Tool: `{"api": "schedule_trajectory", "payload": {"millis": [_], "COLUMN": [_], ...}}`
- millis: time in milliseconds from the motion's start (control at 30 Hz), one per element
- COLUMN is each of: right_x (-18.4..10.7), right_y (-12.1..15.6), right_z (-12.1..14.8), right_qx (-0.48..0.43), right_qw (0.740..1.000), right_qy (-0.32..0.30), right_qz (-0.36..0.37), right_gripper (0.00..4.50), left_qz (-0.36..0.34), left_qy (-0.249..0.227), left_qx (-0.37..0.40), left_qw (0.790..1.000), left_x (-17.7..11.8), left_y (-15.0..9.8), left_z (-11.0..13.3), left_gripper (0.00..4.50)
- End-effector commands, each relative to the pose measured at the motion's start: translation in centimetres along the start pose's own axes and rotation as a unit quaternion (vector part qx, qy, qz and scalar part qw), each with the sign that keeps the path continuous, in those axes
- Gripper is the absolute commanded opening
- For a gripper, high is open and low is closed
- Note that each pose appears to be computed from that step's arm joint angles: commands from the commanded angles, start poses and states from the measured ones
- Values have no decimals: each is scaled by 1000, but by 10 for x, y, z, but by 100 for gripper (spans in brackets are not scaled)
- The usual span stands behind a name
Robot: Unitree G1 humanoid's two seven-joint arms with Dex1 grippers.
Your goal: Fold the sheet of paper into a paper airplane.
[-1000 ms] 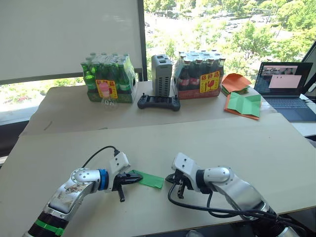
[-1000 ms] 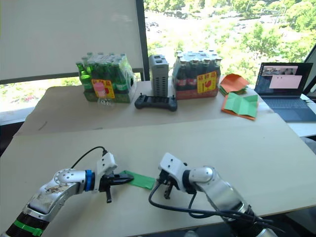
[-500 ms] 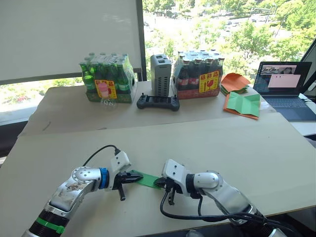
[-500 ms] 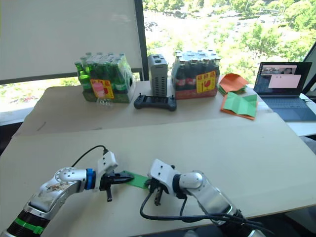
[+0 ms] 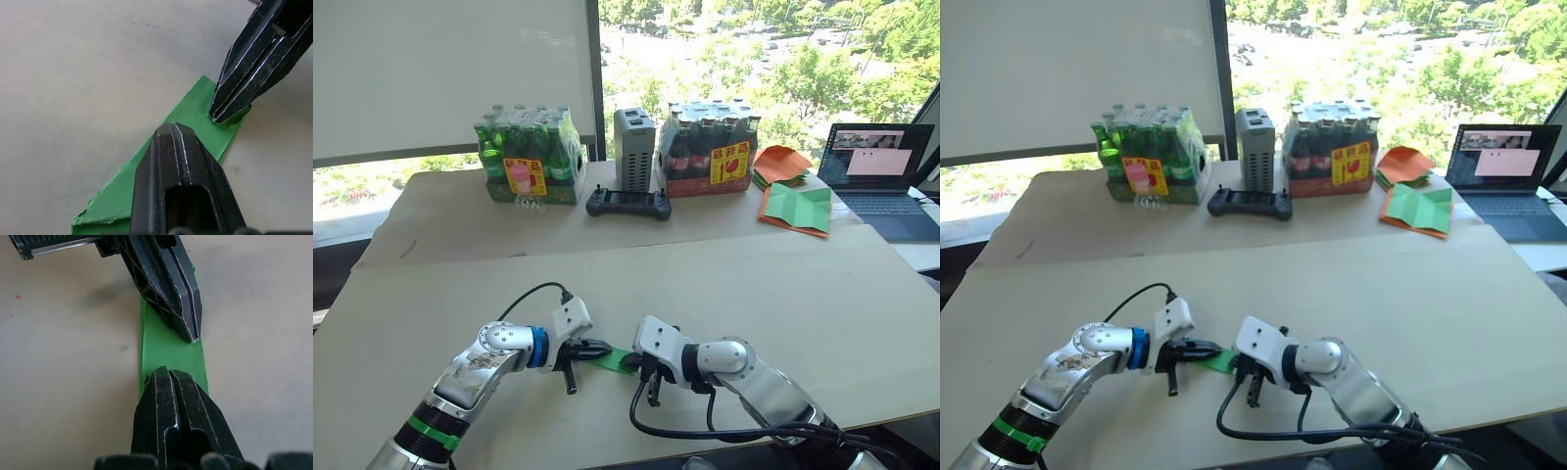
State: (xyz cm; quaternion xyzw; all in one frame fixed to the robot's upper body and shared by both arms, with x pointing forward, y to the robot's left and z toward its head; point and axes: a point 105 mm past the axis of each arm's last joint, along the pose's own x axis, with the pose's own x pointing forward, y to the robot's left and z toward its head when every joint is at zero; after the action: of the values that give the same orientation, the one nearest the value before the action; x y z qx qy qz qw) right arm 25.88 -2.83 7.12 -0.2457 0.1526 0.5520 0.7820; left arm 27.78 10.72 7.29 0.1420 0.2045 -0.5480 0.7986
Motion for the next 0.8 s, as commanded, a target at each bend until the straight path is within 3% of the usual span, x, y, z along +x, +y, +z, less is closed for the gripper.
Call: {"api": "schedule_trajectory", "payload": {"millis": [33,333,800], "right_x": [2,2,1], "right_y": [5,4,9], "right_z": [-34,-32,-31], "right_qx": [43,46,48], "right_qw": [997,997,997], "right_qy": [67,64,65], "right_qz": [2,-2,7], "right_gripper": [1,1,1], "left_qz": [-8,18,48], "left_qy": [18,48,66], "left_qx": [-1,-35,-56], "left_qw": [1000,998,995], "left_x": [2,-12,-27], "left_y": [-1,12,27], "left_z": [-8,-35,-54], "left_gripper": [0,0,0]}}
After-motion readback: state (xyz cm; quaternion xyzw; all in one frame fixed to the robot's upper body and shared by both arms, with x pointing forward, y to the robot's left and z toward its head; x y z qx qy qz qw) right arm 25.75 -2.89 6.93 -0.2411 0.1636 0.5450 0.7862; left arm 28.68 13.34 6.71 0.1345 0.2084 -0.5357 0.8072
